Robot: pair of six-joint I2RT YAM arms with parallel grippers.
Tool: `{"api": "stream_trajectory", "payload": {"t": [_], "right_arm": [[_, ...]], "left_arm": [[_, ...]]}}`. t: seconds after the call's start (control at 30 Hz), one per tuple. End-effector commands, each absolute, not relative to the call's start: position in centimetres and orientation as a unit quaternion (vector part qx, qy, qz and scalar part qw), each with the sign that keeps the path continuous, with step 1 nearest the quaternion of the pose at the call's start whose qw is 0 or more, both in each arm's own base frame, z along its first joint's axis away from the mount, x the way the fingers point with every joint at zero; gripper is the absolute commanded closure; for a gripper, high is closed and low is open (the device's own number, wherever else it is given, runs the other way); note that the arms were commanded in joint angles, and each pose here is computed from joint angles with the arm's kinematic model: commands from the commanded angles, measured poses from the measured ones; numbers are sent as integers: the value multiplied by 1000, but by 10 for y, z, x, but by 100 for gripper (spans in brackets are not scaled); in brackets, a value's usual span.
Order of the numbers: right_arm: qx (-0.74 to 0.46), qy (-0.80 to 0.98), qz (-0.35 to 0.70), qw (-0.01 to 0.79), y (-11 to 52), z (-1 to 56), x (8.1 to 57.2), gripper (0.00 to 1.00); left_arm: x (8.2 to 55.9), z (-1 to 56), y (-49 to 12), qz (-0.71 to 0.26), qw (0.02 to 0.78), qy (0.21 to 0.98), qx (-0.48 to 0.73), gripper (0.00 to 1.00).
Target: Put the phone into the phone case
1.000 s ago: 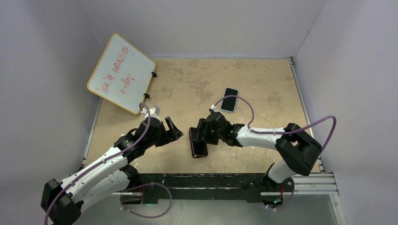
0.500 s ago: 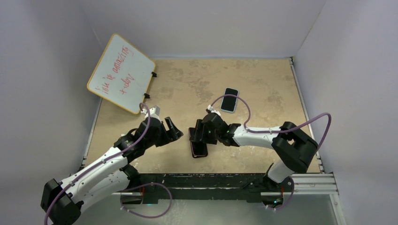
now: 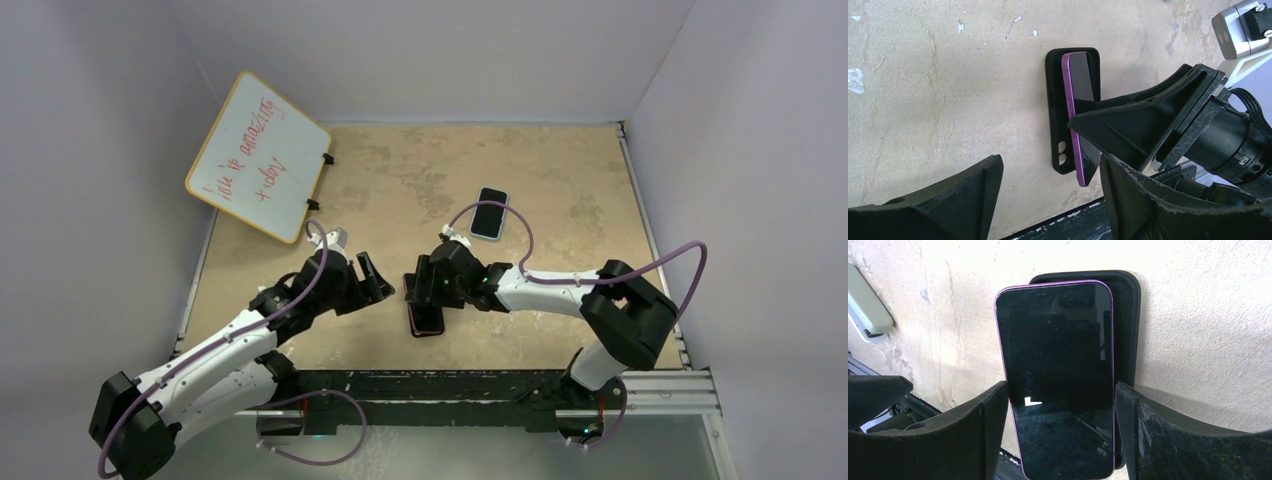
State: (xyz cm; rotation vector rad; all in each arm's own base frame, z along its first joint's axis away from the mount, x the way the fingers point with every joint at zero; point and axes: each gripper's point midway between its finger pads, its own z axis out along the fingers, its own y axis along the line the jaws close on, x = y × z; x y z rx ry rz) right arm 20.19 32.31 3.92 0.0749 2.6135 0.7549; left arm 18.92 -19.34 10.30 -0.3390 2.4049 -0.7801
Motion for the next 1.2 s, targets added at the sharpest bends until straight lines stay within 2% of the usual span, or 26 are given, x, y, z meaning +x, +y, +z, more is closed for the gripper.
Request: {"api": "stream_trajectory", "payload": {"t": [0.0, 0.27, 0.33, 0.43, 0.5, 0.63, 0.9, 1.17], "right_arm": [[27, 926, 296, 231, 334, 70, 210, 23], [27, 921, 312, 233, 335, 84, 207, 17], [25, 921, 311, 235, 333, 87, 207, 19], [15, 927, 302, 220, 324, 84, 197, 28], [7, 928, 288, 236, 316, 83, 200, 36], [-2, 930, 278, 241, 304, 81, 202, 43], [-7, 935, 283, 215, 291, 61, 204, 50], [2, 933, 305, 193, 282, 42, 203, 51]], "left_arm": [[192, 104, -198, -305, 297, 898, -113, 27], [192, 101, -199, -303, 294, 900, -109, 28], [190, 98, -203, -311, 286, 901, -102, 28], [188, 90, -211, -321, 272, 903, -91, 30], [187, 84, -218, -331, 260, 904, -79, 34], [187, 72, -231, -342, 239, 907, -57, 43], [199, 53, -245, -339, 229, 912, -36, 62], [202, 47, -257, -355, 222, 908, -20, 71]]}}
